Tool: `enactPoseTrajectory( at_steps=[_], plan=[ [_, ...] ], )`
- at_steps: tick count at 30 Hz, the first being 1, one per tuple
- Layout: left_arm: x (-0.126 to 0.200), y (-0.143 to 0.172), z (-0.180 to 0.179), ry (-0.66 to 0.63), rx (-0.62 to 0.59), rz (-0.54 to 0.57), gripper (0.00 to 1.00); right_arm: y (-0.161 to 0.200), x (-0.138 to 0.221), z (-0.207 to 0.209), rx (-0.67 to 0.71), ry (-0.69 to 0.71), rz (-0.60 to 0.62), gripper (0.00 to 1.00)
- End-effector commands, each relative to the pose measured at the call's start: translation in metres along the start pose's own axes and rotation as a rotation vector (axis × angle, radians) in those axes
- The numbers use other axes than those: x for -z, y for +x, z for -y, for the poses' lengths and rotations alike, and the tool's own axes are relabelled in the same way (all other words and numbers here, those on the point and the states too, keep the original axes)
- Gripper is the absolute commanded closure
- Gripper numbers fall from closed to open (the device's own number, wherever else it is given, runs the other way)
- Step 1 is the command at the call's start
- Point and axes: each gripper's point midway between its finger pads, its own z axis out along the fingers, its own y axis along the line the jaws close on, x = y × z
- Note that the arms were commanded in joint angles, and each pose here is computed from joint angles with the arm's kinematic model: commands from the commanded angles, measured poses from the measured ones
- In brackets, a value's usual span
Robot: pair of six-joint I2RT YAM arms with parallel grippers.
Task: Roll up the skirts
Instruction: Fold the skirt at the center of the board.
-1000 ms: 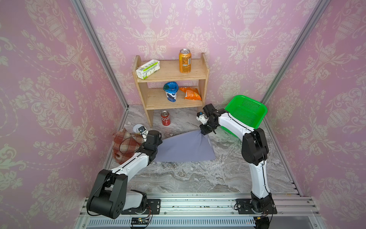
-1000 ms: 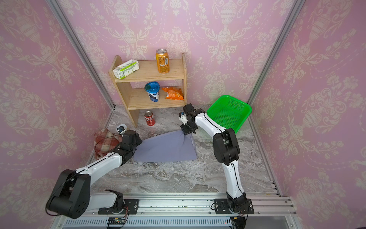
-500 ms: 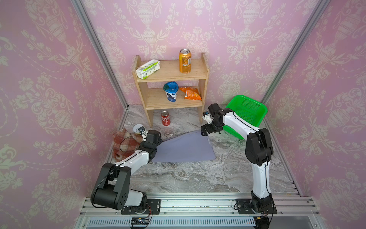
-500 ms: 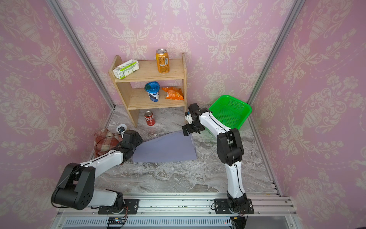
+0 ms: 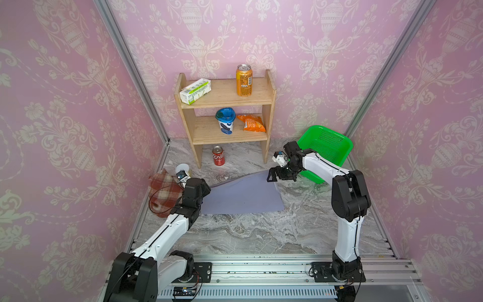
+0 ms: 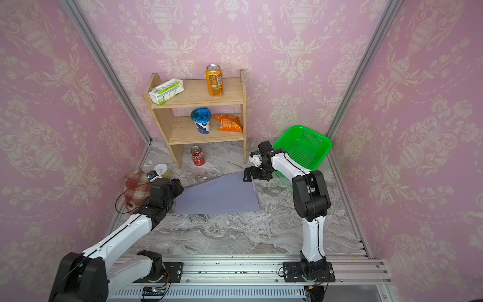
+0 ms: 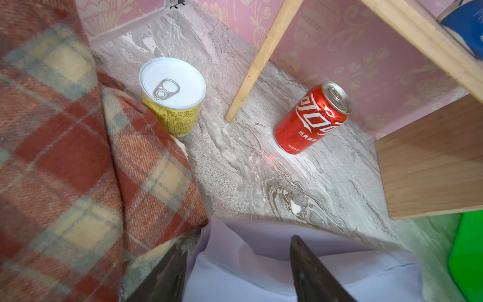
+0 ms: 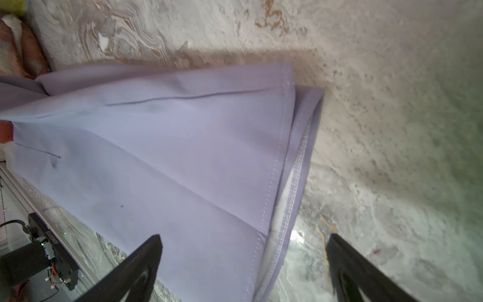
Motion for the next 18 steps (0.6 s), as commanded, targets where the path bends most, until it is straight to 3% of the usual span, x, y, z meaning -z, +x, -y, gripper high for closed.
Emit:
enactPoseTrajectory(
  at_steps=[1, 5, 7, 11, 18],
  plan=[
    [0.007, 0.005, 0.002, 0.033, 0.008, -0.028, 0.55, -0.018, -0.006, -0.008, -0.015, -0.055, 0.028, 0.05],
    [0.012, 0.0, 0.012, 0.078, 0.027, -0.028, 0.68, -0.027, -0.013, -0.001, -0.025, -0.03, 0.032, 0.13],
    [0.014, -0.001, 0.015, 0.09, 0.029, -0.027, 0.67, -0.031, -0.016, 0.004, -0.031, -0.005, 0.031, 0.16],
    [0.017, -0.005, 0.02, 0.105, 0.024, -0.02, 0.56, -0.034, -0.022, 0.016, -0.049, 0.048, 0.025, 0.19],
    [0.016, -0.006, 0.024, 0.121, 0.011, -0.022, 0.58, -0.041, -0.038, 0.021, -0.076, 0.042, 0.018, 0.13]
  ],
)
